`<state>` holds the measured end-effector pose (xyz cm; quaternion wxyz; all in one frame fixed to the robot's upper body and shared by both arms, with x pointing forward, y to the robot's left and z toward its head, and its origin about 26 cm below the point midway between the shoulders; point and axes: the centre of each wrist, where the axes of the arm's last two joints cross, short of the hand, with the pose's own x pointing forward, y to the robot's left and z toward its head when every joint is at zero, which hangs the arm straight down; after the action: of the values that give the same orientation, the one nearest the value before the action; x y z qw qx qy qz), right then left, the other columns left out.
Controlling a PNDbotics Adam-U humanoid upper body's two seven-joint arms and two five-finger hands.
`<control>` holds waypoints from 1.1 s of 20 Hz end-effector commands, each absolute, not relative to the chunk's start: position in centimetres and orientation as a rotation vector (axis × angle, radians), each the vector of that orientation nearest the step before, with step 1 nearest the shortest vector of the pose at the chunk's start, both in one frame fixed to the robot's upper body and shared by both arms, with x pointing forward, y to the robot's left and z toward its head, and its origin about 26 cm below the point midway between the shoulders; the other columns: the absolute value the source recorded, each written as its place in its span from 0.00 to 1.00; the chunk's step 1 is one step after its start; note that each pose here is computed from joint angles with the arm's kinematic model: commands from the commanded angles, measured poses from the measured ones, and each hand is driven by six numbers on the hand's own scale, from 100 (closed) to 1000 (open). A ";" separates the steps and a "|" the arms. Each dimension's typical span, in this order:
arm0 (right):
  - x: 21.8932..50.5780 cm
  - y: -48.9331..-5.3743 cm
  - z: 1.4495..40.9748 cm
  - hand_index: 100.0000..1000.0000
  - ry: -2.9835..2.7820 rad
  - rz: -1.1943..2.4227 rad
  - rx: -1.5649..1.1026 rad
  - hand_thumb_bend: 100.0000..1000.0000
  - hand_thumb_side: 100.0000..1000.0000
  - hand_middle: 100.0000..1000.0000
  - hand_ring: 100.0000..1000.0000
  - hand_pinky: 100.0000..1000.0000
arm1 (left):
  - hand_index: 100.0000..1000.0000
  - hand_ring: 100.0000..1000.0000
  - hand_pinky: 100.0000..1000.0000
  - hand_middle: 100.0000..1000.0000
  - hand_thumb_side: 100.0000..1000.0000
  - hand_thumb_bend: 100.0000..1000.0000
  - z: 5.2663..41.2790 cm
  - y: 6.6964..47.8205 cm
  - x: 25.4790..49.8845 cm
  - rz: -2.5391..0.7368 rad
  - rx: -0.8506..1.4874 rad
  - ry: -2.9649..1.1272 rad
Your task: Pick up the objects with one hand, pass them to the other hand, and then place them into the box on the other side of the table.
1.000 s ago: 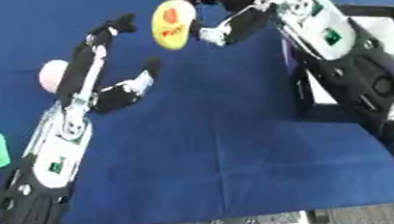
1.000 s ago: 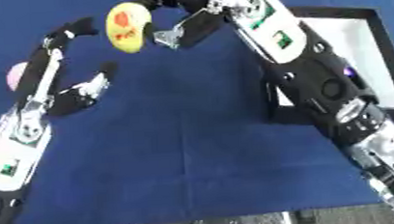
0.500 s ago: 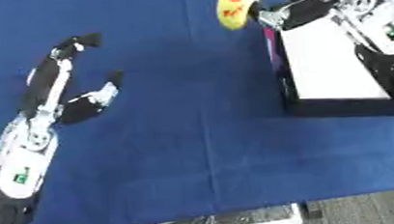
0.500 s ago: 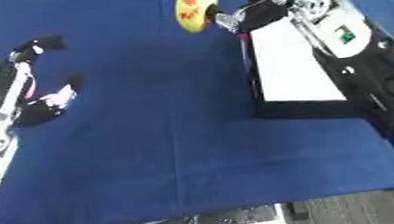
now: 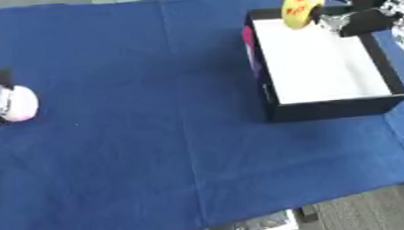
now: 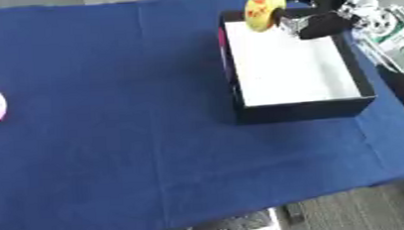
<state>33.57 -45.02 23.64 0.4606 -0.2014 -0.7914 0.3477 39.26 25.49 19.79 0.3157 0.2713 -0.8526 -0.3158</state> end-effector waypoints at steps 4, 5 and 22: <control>32.5 -49.3 24.1 0.71 -1.879 0.857 -0.741 0.00 0.07 0.70 1.00 0.87 | 0.82 0.80 0.88 0.69 0.59 0.00 23.7 29.8 37.9 -0.793 0.772 -2.160; 32.4 -49.7 23.8 0.72 -1.862 0.869 -0.761 0.02 0.07 0.71 1.00 0.87 | 0.83 0.81 0.89 0.69 0.61 0.00 24.0 30.2 37.8 -0.806 0.777 -2.136; 32.4 -48.2 25.3 1.00 -2.009 0.797 -0.601 0.00 0.00 1.00 1.00 1.00 | 0.85 0.82 0.88 0.71 0.58 0.01 28.7 36.5 37.8 -1.005 0.887 -1.771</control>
<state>32.73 -48.49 22.86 0.4546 -0.2465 -0.7903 0.3286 38.15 34.88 26.75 0.4444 0.3367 -0.7282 -0.3986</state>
